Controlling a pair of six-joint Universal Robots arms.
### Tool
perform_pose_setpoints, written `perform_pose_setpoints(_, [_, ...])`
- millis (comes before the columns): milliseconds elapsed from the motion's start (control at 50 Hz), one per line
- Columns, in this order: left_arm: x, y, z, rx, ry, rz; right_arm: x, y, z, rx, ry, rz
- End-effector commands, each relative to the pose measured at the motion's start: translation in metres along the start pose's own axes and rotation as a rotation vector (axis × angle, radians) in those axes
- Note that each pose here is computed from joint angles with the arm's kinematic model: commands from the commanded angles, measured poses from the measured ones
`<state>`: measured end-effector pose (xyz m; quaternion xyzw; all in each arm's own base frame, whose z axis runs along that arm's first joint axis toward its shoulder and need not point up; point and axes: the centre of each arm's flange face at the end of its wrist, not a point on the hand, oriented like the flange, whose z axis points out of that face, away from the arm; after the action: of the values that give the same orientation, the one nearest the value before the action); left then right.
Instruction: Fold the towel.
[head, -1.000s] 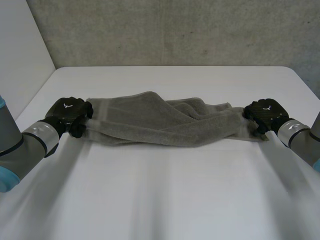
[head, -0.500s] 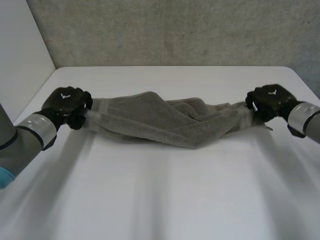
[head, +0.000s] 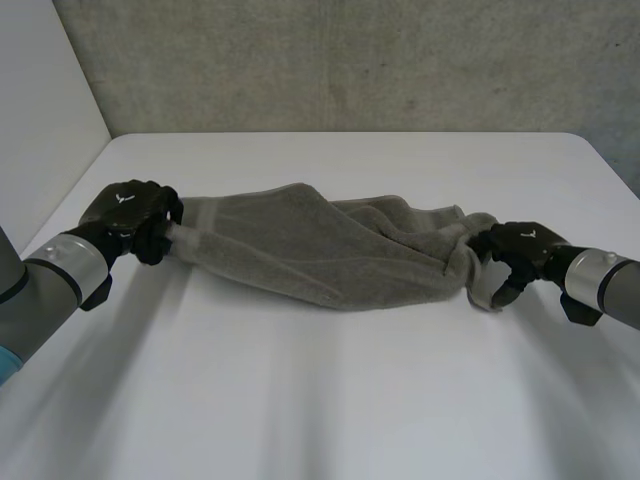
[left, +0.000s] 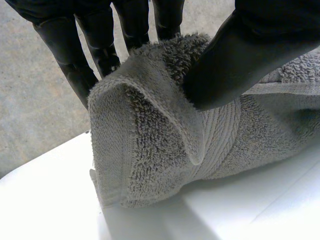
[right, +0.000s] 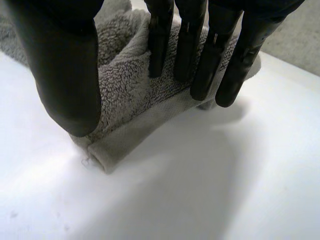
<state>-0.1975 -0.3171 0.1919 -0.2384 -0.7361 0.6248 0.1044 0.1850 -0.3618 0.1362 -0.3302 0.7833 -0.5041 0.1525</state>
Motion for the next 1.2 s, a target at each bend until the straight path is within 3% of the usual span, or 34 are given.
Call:
perform_pose_setpoints(20, [-0.001, 0.000, 0.001, 0.000, 0.000, 0.001, -0.007, 0.004, -0.008, -0.017, -0.001, -0.004])
perform_pose_setpoints(580, [0.001, 0.005, 0.002, -0.013, 0.006, -0.004, -0.003, 0.006, 0.002, 0.035, 0.076, -0.046])
perform_pose_setpoints(900, [0.001, -0.008, -0.003, 0.023, -0.001, 0.006, 0.001, -0.054, -0.030, 0.168, 0.119, -0.004])
perform_pose_setpoints(1080, [0.004, -0.003, -0.005, 0.007, 0.006, 0.003, -0.014, -0.021, -0.035, 0.057, 0.080, 0.041])
perform_pose_setpoints(1200, [0.005, -0.001, -0.004, 0.003, 0.010, 0.002, -0.022, -0.002, -0.035, 0.055, 0.093, -0.017])
